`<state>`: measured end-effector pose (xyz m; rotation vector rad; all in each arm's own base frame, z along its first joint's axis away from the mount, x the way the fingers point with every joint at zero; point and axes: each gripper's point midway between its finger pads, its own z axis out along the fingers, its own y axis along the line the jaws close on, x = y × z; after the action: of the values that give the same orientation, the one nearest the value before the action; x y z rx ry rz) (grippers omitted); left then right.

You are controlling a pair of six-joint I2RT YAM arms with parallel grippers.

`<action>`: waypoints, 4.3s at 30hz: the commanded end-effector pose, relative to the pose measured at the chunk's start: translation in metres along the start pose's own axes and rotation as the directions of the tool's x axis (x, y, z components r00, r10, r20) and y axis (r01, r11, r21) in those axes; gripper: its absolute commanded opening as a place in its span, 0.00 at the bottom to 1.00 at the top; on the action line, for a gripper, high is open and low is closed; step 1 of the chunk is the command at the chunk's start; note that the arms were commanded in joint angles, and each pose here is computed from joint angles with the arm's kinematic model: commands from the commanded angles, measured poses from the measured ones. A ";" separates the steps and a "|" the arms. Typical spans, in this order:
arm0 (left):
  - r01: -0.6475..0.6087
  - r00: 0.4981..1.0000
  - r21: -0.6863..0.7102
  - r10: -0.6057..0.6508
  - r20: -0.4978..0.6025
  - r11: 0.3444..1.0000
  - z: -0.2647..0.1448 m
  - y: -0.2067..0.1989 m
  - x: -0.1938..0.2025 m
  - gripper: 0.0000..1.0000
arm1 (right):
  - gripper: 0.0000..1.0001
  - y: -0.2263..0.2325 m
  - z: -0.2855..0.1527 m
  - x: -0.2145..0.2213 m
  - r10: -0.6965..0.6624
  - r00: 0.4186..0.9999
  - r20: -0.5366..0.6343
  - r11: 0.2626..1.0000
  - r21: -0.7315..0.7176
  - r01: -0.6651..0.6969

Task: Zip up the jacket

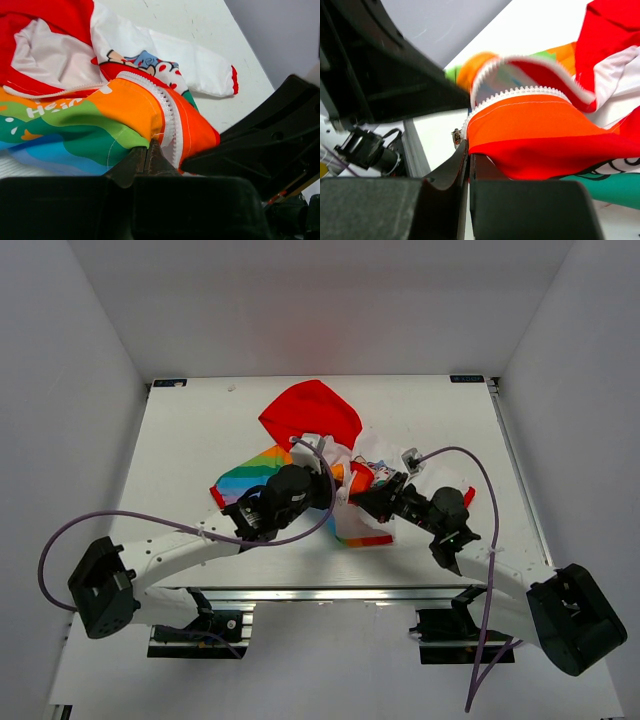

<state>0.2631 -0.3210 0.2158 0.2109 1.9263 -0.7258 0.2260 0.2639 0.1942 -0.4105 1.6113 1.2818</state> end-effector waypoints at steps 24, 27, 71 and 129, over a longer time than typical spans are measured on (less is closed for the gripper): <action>0.034 0.999 0.051 -0.035 0.028 0.998 -0.021 -0.011 -0.022 0.00 | 0.00 0.008 -0.010 -0.042 -0.128 0.983 0.134 0.992 0.011 0.128; 0.028 0.999 0.051 -0.031 0.044 0.998 -0.021 -0.011 -0.026 0.00 | 0.00 0.008 -0.012 -0.037 -0.118 0.986 0.114 0.993 0.007 0.118; 0.066 0.997 0.102 -0.070 0.037 0.993 -0.010 -0.019 -0.014 0.00 | 0.00 0.003 -0.002 -0.055 -0.031 0.985 0.171 0.999 0.046 0.023; -0.067 0.970 0.118 0.093 -0.227 0.991 -0.028 -0.008 0.040 0.00 | 0.36 -0.015 -0.011 -0.019 0.114 0.979 -0.170 0.973 0.220 -0.075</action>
<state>0.2164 -0.3189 0.1727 0.4915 2.0965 -0.7869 0.2404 0.2453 0.1836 -0.2968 1.9736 1.1675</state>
